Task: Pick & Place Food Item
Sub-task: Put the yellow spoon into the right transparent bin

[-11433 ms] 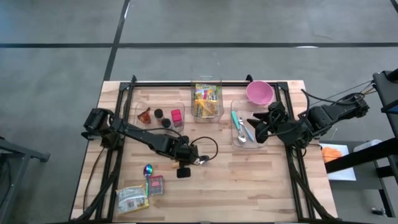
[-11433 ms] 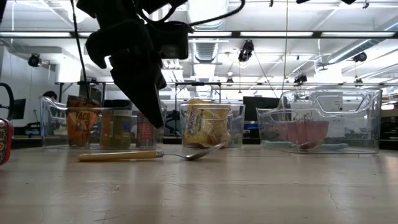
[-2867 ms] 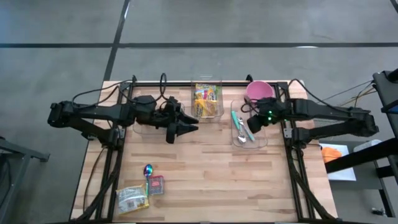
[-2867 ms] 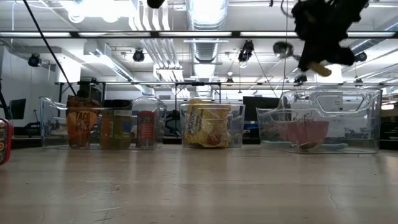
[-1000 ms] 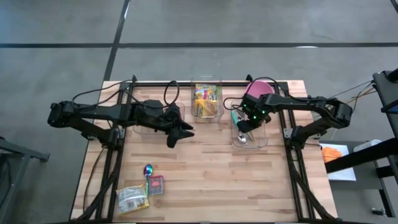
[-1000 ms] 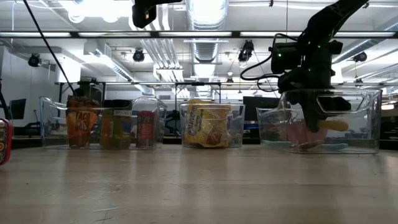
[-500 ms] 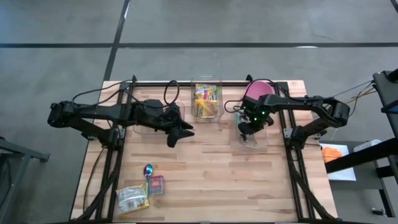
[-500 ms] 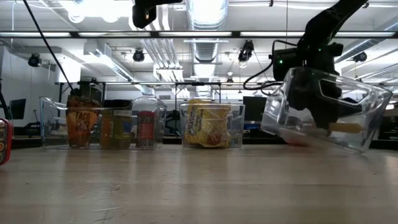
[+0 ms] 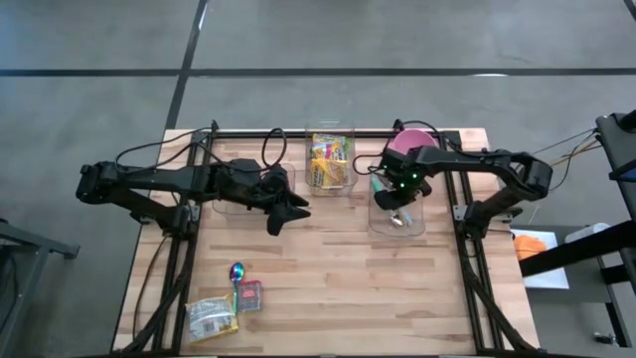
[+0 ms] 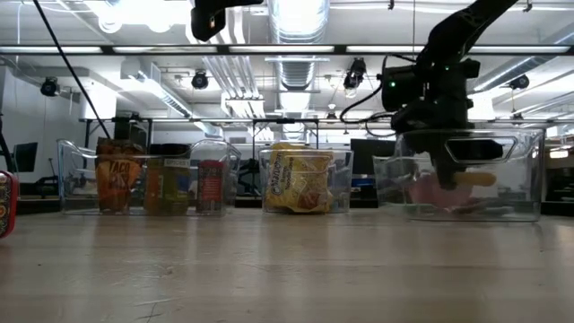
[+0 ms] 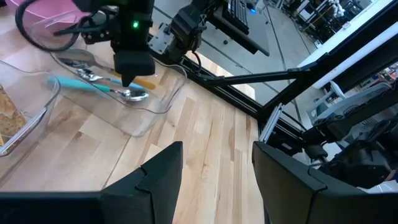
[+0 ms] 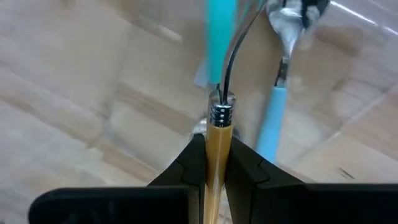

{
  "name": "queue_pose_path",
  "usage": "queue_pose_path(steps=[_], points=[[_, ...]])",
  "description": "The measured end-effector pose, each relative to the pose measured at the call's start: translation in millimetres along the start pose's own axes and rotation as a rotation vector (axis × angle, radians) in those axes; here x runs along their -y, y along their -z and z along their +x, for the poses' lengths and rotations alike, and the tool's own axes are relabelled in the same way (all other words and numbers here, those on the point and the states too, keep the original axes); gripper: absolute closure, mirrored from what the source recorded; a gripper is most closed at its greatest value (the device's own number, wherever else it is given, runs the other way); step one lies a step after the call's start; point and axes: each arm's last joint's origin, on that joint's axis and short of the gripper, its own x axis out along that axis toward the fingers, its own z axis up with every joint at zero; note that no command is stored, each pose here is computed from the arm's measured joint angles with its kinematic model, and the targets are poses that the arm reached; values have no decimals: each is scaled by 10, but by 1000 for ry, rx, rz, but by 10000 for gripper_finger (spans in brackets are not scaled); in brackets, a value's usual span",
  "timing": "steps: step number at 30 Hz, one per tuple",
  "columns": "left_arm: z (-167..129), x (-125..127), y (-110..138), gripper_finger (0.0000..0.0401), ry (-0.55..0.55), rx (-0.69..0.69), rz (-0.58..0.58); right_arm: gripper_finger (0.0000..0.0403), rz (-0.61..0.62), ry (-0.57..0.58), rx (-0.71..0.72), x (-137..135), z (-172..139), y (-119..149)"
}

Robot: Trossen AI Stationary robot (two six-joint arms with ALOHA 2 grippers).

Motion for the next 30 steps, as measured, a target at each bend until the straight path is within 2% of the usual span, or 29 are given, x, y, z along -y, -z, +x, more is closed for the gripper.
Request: queue_pose_path(steps=[8, 15, 30], points=[[0, 0, 0, 199, 0, 0, -2, 375, -26, 115, -29, -131, 130, -110], [0, 0, 0, 199, 0, 0, -3, 376, -63, 118, -37, -222, 159, -231], [-1, -1, 2, 199, -2, -3, -3, 376, -64, 141, -55, -196, 210, -228]])
